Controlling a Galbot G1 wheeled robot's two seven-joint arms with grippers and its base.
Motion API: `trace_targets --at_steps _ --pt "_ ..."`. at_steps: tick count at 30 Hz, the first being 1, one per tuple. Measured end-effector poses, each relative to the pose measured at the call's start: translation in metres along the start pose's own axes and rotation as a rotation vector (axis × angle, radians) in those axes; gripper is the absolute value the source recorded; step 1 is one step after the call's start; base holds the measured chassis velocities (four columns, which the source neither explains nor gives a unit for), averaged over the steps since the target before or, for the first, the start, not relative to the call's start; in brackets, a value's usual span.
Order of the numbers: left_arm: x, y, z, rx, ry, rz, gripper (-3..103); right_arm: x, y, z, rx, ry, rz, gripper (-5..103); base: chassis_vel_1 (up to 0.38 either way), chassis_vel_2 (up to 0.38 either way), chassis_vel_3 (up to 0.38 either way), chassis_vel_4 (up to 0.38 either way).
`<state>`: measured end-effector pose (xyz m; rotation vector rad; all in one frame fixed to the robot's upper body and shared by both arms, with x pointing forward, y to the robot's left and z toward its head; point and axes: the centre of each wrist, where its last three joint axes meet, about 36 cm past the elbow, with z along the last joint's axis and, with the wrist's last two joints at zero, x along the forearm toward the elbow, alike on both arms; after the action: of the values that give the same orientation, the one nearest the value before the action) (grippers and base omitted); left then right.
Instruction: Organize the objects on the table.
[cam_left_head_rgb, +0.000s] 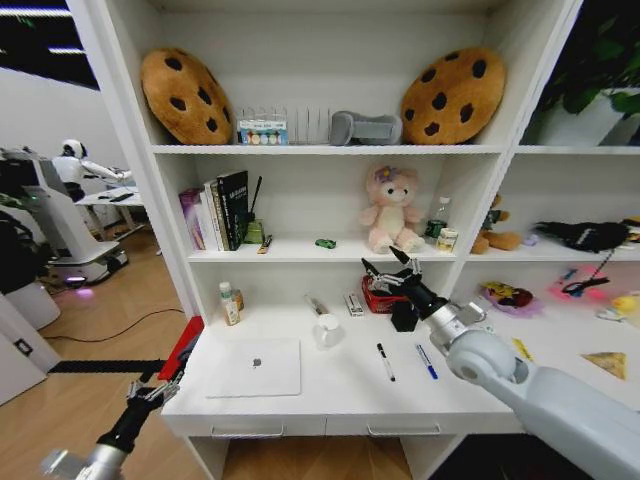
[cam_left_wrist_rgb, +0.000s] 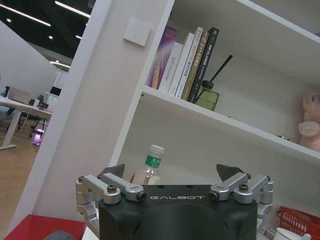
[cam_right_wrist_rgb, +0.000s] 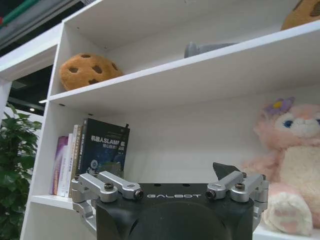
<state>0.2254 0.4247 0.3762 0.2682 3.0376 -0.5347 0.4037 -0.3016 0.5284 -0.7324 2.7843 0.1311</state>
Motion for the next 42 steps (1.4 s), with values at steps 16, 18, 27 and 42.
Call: trace_targets --at_steps 16,18,27,42 --pt "-0.012 -0.004 -0.025 -0.029 -0.02 0.013 100 0.092 0.006 0.08 -0.031 0.203 0.302 100 0.0 0.0 0.0 0.0" --pt "-0.02 -0.005 -0.026 -0.03 -0.016 0.024 100 0.106 0.01 0.091 -0.031 0.231 0.332 100 0.0 0.0 0.0 0.0" --pt "-0.036 -0.018 -0.012 -0.017 0.035 0.078 100 0.123 0.033 0.117 -0.039 0.377 0.516 100 0.0 0.0 0.0 0.0" --pt "-0.027 -0.027 0.007 -0.025 0.075 0.095 100 0.088 0.043 0.097 -0.083 0.704 0.671 100 0.0 0.0 0.0 0.0"
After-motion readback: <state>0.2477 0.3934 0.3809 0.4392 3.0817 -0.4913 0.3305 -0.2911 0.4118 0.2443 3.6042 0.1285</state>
